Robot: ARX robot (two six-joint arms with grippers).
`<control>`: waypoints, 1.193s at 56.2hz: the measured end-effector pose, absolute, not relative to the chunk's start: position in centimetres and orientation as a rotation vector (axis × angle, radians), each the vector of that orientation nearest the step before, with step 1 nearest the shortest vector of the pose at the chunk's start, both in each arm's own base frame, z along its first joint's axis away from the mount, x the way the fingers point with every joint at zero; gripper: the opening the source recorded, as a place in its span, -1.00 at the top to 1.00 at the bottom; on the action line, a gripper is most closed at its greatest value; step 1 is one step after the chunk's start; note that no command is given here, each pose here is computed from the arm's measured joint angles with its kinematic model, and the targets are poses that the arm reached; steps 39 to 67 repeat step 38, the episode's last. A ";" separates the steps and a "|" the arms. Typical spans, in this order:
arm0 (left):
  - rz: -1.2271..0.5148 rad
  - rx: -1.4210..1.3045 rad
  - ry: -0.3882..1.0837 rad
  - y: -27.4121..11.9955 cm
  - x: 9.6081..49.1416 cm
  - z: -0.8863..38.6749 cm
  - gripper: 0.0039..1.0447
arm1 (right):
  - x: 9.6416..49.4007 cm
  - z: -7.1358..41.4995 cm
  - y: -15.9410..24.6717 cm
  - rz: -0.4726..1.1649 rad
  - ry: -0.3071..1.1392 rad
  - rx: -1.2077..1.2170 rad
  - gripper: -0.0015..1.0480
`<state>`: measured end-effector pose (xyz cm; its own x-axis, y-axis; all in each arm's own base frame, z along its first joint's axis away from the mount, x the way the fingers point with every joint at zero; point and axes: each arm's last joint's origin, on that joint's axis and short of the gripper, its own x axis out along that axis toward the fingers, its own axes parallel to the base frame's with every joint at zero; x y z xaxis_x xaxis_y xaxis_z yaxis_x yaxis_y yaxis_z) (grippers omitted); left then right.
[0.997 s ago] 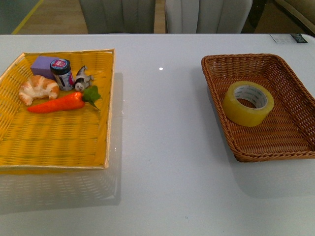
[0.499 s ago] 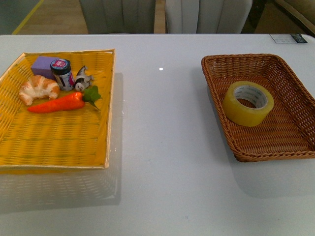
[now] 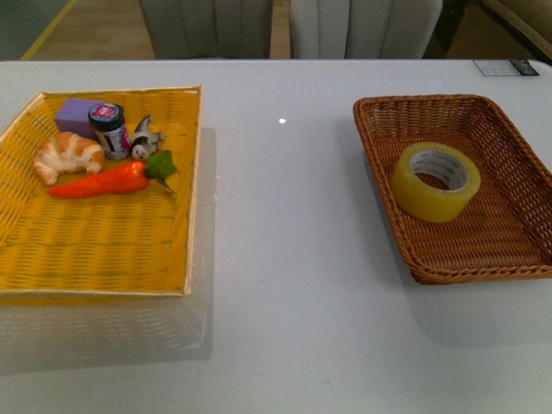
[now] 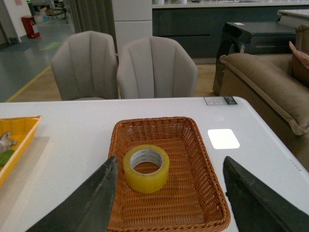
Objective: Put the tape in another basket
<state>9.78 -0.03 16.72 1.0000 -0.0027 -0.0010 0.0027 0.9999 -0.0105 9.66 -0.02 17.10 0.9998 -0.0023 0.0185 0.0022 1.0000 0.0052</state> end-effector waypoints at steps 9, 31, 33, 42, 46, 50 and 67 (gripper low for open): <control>-0.003 -0.010 0.001 0.0 9.8 16.7 -0.65 | 9.7 17.1 0.0 -0.002 -0.018 0.005 -0.81; -0.003 -0.009 0.001 0.0 9.8 16.7 -0.83 | 9.7 17.1 0.0 -0.002 -0.019 0.005 -0.83; -0.003 -0.009 0.001 0.0 9.8 16.7 -0.83 | 9.7 17.1 0.0 -0.002 -0.018 0.005 -0.83; -0.003 -0.009 0.001 0.0 9.8 16.7 -0.83 | 9.7 17.1 0.0 -0.002 -0.019 0.005 -0.83; -0.003 -0.009 0.001 0.0 9.8 16.7 -0.83 | 9.7 17.1 0.0 -0.002 -0.019 0.005 -0.83; -0.003 -0.009 0.001 0.0 9.8 16.7 -0.83 | 9.7 17.1 0.0 -0.002 -0.019 0.005 -0.83; -0.003 -0.009 0.001 0.0 9.8 16.7 -0.83 | 9.7 17.1 0.0 -0.002 -0.019 0.005 -0.83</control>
